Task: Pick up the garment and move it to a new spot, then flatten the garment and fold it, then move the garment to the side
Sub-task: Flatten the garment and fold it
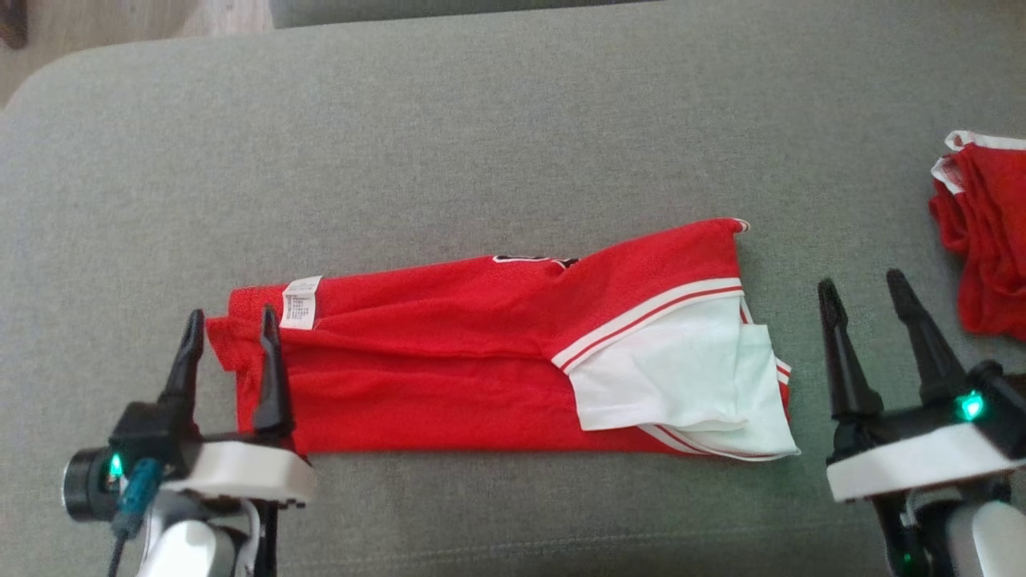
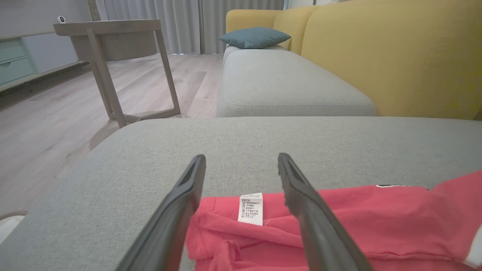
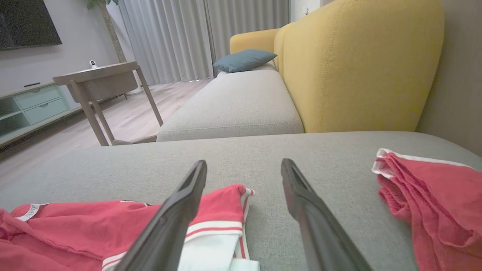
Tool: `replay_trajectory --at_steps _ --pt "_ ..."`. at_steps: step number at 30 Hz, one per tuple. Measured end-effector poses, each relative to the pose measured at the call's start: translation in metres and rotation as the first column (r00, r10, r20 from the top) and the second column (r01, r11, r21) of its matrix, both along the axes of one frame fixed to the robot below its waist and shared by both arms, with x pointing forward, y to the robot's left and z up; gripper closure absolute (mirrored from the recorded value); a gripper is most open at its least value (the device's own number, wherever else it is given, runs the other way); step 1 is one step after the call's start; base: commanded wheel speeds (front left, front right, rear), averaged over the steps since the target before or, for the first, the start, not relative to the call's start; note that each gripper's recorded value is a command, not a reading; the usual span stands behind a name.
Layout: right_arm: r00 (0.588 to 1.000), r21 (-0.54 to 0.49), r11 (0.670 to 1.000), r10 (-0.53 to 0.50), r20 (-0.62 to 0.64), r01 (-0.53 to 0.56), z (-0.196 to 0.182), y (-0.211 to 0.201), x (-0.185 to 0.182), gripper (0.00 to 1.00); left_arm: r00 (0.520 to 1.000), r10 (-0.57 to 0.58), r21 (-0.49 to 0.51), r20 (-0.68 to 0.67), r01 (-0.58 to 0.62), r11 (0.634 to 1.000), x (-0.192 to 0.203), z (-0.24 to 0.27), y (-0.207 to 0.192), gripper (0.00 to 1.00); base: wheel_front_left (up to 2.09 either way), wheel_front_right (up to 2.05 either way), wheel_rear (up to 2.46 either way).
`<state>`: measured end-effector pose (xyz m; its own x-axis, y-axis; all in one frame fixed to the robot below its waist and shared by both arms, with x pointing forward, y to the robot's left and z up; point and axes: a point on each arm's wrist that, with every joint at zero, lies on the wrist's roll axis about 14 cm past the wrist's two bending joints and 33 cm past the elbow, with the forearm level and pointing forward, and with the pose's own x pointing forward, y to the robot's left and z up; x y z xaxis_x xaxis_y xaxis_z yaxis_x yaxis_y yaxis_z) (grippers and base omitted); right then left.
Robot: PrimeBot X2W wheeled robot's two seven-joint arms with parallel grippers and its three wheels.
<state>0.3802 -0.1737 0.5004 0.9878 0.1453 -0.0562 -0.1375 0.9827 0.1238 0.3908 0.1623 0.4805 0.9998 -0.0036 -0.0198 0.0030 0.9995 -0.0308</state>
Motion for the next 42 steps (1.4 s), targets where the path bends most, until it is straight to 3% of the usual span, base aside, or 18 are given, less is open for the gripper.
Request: replay_trajectory --at_steps 17,23,32,42 --pt "1.0 -0.001 1.0 -0.019 -0.024 0.019 -0.004 -0.003 -0.011 0.0 0.999 -0.036 0.006 0.03 0.036 0.999 -0.006 0.014 -0.011 0.0 0.0 0.0 0.0" --pt "0.991 -0.013 1.0 -0.009 -0.136 0.007 -0.031 -0.002 -0.013 0.0 0.999 -0.04 0.012 0.016 0.04 0.999 -0.006 0.01 -0.013 0.0 0.0 0.0 0.0" --pt "0.934 -0.01 0.996 0.075 -0.349 -0.084 -0.095 0.017 -0.002 0.0 0.999 -0.041 0.014 0.015 0.04 0.999 0.013 0.005 -0.014 0.0 0.0 0.0 0.0" --pt "0.825 -0.016 0.99 0.108 -0.555 -0.141 -0.145 0.026 -0.001 0.0 0.999 -0.037 0.003 -0.023 0.037 0.999 0.019 -0.012 -0.015 0.0 0.0 0.0 0.0"
